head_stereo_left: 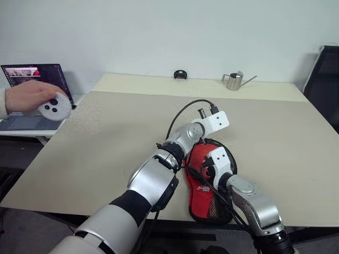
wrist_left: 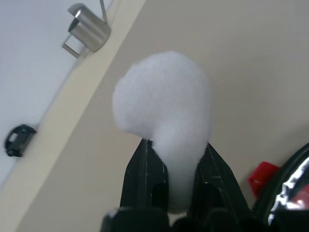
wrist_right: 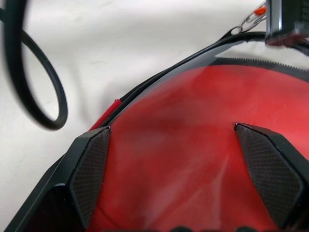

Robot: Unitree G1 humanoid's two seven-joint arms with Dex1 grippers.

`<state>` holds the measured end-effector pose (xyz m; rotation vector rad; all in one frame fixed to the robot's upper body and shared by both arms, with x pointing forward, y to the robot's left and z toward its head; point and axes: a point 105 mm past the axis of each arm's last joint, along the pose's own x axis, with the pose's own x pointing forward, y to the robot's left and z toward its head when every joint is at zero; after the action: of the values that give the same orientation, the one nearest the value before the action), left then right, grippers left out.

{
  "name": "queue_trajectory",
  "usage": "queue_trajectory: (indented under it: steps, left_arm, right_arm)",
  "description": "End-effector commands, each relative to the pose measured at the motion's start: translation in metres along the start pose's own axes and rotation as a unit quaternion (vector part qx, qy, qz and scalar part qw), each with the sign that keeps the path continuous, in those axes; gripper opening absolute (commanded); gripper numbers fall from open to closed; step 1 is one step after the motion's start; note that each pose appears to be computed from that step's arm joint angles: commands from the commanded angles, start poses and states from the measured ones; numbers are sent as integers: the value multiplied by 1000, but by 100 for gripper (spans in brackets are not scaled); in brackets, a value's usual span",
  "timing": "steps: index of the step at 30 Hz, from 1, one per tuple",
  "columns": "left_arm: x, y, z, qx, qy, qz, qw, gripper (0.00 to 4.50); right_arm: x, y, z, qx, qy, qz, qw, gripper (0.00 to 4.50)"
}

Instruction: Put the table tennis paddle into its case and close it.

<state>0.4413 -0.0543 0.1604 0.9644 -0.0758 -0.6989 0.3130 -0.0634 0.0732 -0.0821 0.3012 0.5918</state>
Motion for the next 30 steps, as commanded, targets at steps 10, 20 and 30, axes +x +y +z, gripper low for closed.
queue_trajectory:
  steps: [10, 20, 30]
  left_arm:
    - [6, -20, 36, 92, -40, -25, 995, 14]
    - [4, -53, 3, 44, 10, -102, 994, 88]
    - [3, -49, 4, 18, 4, -109, 994, 362]
  right_arm:
    - [-9, 12, -79, 75, 149, -2, 986, 450]
    - [-12, 20, -77, 82, 145, -1, 986, 450]
    - [-6, 15, -74, 77, 145, 3, 986, 450]
